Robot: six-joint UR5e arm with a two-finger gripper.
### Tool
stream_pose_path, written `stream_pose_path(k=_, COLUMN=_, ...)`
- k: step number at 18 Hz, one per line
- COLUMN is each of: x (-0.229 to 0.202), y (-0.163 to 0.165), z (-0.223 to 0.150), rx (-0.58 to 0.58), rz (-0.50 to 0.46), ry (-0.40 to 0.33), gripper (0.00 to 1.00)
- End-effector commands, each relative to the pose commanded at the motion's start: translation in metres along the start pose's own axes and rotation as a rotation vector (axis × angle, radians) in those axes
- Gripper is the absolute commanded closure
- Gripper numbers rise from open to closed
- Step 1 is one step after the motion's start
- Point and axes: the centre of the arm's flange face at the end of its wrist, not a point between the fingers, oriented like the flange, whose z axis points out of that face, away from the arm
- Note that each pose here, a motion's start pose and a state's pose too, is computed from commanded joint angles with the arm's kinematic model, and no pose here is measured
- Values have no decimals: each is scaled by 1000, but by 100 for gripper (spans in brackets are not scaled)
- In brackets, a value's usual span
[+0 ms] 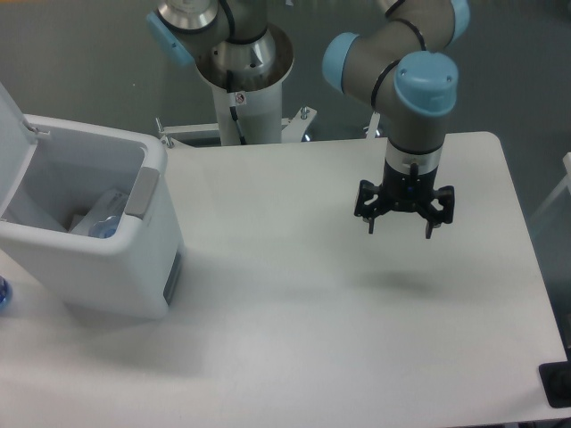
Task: Place the trash in the trash can
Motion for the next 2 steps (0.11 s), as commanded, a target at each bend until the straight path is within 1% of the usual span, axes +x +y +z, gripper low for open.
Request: stream_pose_path(k=2, x=4, y=4, z=5, rx=-37, rz=8, ry=-6, gripper=0)
